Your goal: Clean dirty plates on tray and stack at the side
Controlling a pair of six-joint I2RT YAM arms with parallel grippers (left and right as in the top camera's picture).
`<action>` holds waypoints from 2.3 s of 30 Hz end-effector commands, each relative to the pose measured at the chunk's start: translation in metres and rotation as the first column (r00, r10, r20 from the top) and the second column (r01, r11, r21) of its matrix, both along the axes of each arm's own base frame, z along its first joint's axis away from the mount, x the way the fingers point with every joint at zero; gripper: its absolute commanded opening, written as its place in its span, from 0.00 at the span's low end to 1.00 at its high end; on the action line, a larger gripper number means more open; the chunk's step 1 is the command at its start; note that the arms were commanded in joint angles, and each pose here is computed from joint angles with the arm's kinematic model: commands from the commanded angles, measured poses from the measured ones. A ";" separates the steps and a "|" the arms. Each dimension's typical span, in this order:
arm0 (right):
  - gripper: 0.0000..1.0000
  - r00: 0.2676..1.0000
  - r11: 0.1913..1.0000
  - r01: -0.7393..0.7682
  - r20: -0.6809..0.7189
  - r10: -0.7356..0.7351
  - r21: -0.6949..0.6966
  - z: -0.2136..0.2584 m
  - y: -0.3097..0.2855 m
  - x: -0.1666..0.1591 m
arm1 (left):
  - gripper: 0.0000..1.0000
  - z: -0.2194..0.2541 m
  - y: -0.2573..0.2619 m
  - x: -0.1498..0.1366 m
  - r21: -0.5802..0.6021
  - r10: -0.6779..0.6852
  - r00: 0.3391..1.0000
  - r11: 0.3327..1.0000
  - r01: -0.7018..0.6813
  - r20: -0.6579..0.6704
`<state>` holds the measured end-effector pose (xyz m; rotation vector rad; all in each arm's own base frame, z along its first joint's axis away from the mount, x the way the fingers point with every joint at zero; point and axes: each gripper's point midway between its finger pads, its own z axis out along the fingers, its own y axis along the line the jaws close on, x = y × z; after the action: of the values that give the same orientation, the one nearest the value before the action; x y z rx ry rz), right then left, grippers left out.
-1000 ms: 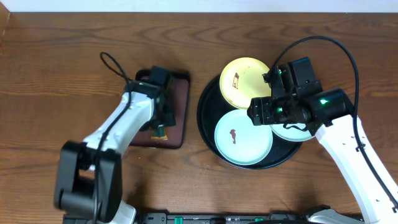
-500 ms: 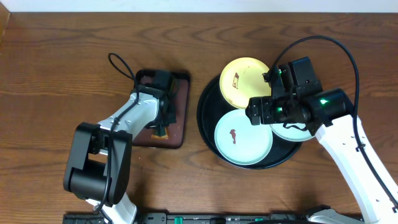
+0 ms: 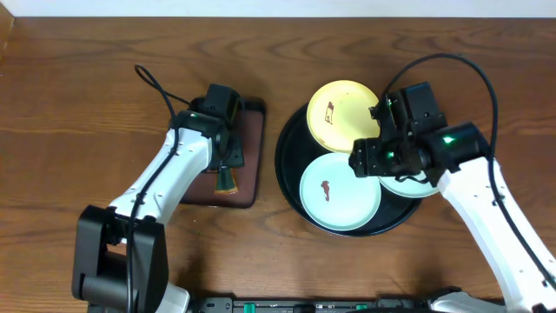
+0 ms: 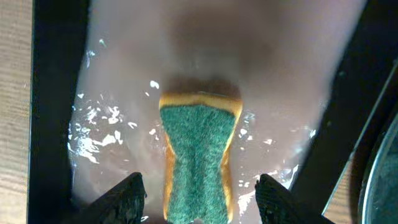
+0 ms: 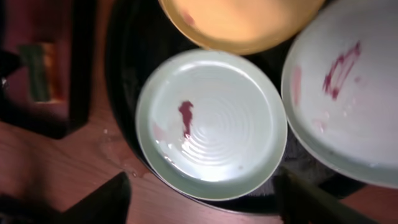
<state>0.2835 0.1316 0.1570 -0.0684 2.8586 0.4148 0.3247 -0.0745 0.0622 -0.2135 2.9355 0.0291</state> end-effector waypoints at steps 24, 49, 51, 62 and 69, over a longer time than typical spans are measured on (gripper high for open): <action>0.63 0.960 0.987 0.114 -0.243 -0.138 -0.111 -0.104 -0.041 -0.028 | 0.07 -0.061 -0.011 -0.017 -0.051 -0.012 0.988 0.999 0.005 -0.151; 0.14 0.956 0.964 0.261 -0.121 -0.266 -0.060 -0.165 -0.044 -0.023 | 0.08 0.085 -0.089 -0.011 -0.265 -0.109 0.993 0.957 0.118 0.048; 0.19 0.957 0.959 0.270 -0.091 -0.277 -0.083 -0.165 -0.049 -0.018 | 0.08 0.086 -0.101 -0.012 -0.274 -0.122 0.991 0.952 0.134 0.062; 0.01 0.962 0.960 0.250 -0.081 -0.261 -0.125 -0.175 -0.056 -0.018 | 0.08 0.069 -0.154 -0.020 -0.312 -0.142 0.988 0.938 0.152 0.055; 0.01 0.951 0.953 0.269 -0.121 -0.286 -0.141 -0.178 -0.058 -0.027 | 0.07 0.035 -0.223 -0.037 -0.399 -0.214 0.977 0.895 0.199 0.007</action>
<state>0.2736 0.0892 0.0006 0.2991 2.8938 0.3216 0.3037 -0.2630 0.1128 0.0408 2.8905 -0.5139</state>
